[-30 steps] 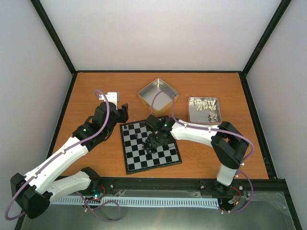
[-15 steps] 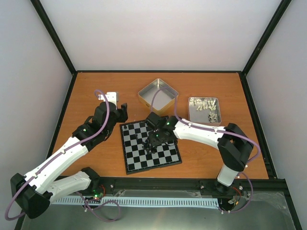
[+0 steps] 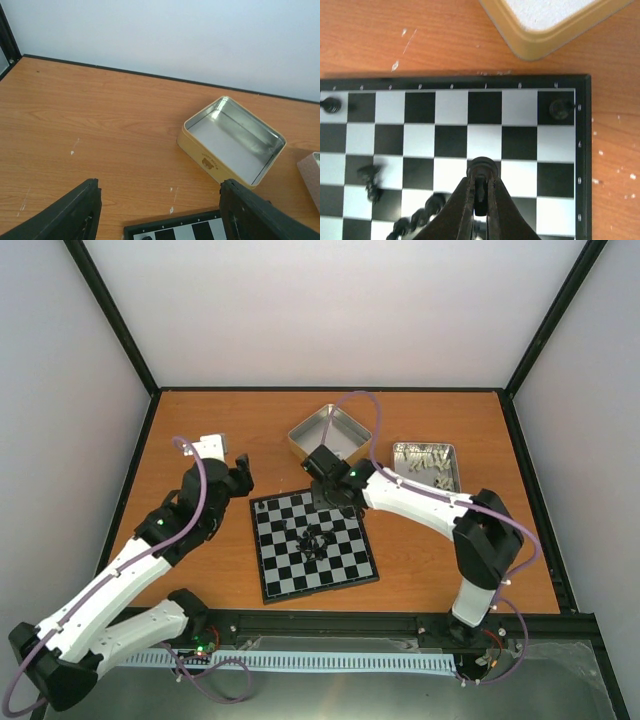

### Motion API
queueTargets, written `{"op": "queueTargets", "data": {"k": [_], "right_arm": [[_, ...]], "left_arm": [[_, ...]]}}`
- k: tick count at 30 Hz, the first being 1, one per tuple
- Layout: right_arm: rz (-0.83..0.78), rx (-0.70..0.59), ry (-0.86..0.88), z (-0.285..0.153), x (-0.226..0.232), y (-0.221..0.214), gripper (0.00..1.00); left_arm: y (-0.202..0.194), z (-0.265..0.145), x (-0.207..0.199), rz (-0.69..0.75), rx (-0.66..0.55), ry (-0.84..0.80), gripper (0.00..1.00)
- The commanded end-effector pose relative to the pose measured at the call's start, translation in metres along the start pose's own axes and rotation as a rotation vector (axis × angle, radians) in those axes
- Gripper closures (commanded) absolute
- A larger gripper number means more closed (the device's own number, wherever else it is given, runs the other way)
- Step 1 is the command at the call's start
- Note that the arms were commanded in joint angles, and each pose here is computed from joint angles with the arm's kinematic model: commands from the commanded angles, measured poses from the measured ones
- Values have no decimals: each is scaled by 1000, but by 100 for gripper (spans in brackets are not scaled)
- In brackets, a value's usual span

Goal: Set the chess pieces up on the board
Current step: Place the chess piece on the chessboard.

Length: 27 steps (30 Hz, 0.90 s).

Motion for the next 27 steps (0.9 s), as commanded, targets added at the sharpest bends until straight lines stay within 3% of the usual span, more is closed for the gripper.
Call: {"op": "queueTargets", "data": {"k": [1,9,27], "right_arm": [[4,-38,-48,17,-4,25,96],[39,17,-95,52,-18,34,97],[36,86,-88,77,-24,37,96]], "left_arm": [[14,-16,10,-15,-54,18,34],[10,-15,13,4,-62,29,33],[4,-10,10,16,-60,7,28]]}}
Point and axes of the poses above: each gripper's point midway between its finger pads, its own z axis out along the fingers, its own x axis along the line the jaws close on, y = z × x, the point moved 6 cm from there along -z, back along the fingers
